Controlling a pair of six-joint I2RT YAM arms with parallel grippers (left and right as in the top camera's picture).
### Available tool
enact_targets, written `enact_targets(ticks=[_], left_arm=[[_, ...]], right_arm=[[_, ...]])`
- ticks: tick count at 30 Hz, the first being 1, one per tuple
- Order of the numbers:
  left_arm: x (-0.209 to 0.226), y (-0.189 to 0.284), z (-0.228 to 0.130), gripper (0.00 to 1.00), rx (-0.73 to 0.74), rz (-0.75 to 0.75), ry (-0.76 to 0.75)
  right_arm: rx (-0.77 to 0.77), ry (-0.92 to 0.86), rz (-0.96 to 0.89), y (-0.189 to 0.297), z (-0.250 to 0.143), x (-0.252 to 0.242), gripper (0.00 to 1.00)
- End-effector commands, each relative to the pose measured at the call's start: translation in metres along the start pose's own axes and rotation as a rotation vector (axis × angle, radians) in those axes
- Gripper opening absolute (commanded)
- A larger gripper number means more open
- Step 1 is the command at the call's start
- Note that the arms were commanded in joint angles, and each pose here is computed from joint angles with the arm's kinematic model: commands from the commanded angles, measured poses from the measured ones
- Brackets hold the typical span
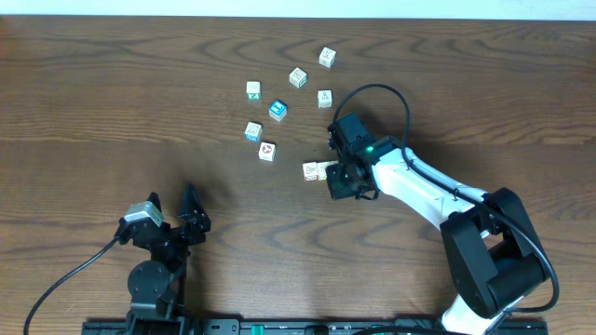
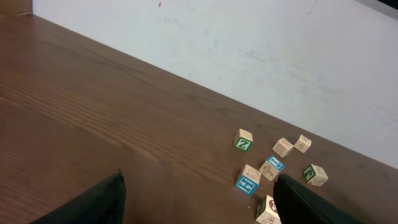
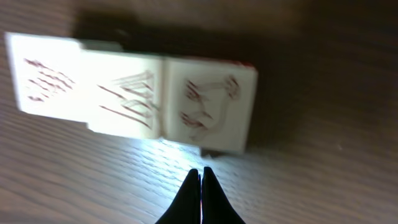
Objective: Lift 5 blocks
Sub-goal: 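Push the block against the pair to form a row, open right gripper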
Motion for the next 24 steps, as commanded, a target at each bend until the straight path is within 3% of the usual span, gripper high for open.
enact_targets(ticks=[1, 13, 24], left_arm=[[0.007, -0.001, -0.01, 0.76, 0.041, 0.036, -0.017], [0.007, -0.001, -0.01, 0.77, 0.041, 0.036, -0.017], [0.007, -0.001, -0.01, 0.77, 0.041, 0.036, -0.017]], right_arm=[[0.02, -0.044, -0.109, -0.002, -0.006, -0.009, 0.01], [-0.068, -0.117, -0.154, 0.0, 0.009, -0.03, 0.01], [-0.102, -0.095, -0.044, -0.001, 0.017, -0.02, 0.01]])
Point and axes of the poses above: each gripper's point midway between its finger pads, its own y axis back along the fingers, its own x axis along the line the jaws close on, z = x × y, the point moved 9 cm from there along y, back along the fingers, and after that the axes turned 7 degrees about y, right-handed, at the moved point
